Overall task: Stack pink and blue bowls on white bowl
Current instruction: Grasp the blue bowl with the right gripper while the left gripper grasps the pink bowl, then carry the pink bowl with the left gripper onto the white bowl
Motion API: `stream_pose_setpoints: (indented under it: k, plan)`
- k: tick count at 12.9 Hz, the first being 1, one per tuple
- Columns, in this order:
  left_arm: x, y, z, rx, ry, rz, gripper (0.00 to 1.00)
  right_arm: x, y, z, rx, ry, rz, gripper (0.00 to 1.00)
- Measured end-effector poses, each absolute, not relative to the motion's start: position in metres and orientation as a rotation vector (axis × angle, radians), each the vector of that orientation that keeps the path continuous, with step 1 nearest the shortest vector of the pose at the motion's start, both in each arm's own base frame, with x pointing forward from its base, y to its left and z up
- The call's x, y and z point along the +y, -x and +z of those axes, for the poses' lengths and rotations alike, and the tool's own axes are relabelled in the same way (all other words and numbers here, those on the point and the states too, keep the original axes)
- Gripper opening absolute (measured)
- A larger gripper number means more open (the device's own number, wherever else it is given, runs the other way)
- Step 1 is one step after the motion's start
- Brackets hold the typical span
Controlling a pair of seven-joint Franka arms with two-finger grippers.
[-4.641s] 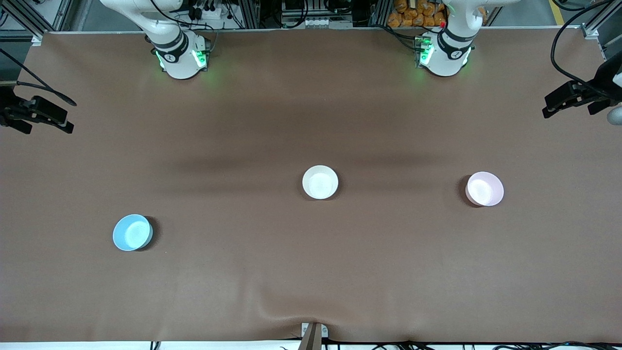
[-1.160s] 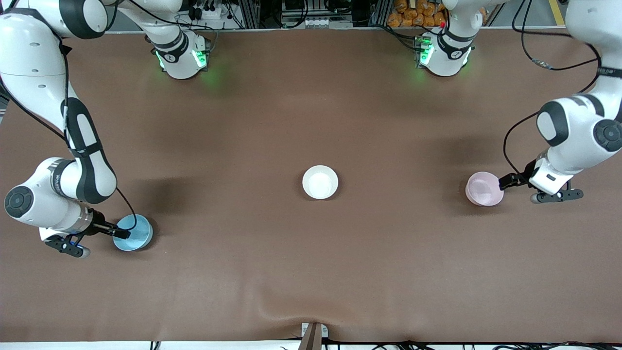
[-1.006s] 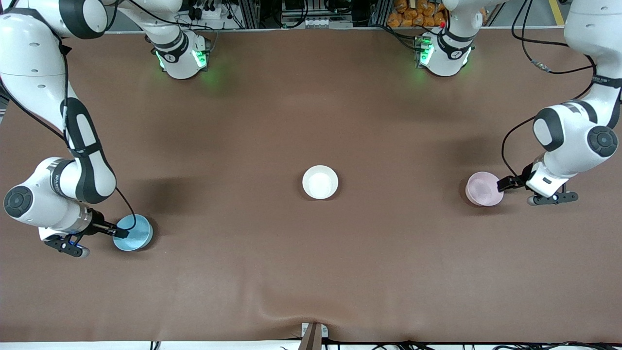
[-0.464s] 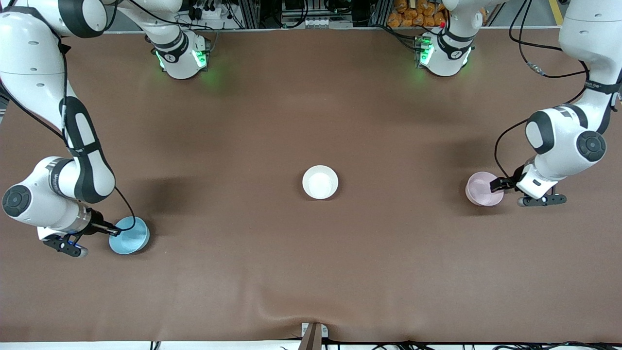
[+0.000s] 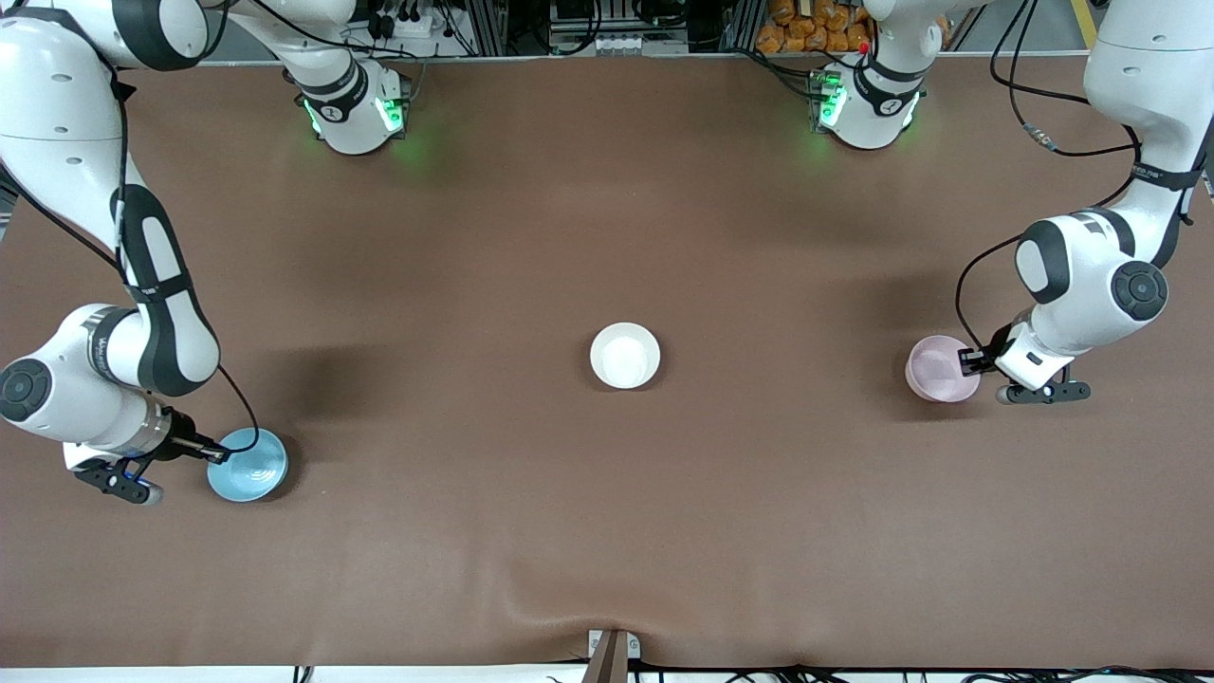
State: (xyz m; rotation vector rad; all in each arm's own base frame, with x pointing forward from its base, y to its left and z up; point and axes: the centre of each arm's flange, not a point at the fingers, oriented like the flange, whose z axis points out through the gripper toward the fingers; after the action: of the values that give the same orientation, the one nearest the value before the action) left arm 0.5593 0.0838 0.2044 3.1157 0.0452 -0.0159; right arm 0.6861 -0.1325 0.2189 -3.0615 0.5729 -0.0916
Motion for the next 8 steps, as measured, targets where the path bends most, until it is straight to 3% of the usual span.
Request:
stream_pose_setpoints:
  k: [4,8]
  plan:
    - [0.008,-0.563,0.221,-0.107,-3.068,-0.037,0.03,-0.137,-0.689,0.248,0.582,3.059,-0.147,0.03]
    - [-0.123,-0.559,0.258,0.02,-3.01,-0.051,0.03,-0.161,-0.692,0.273,0.626,3.049,-0.212,0.03]
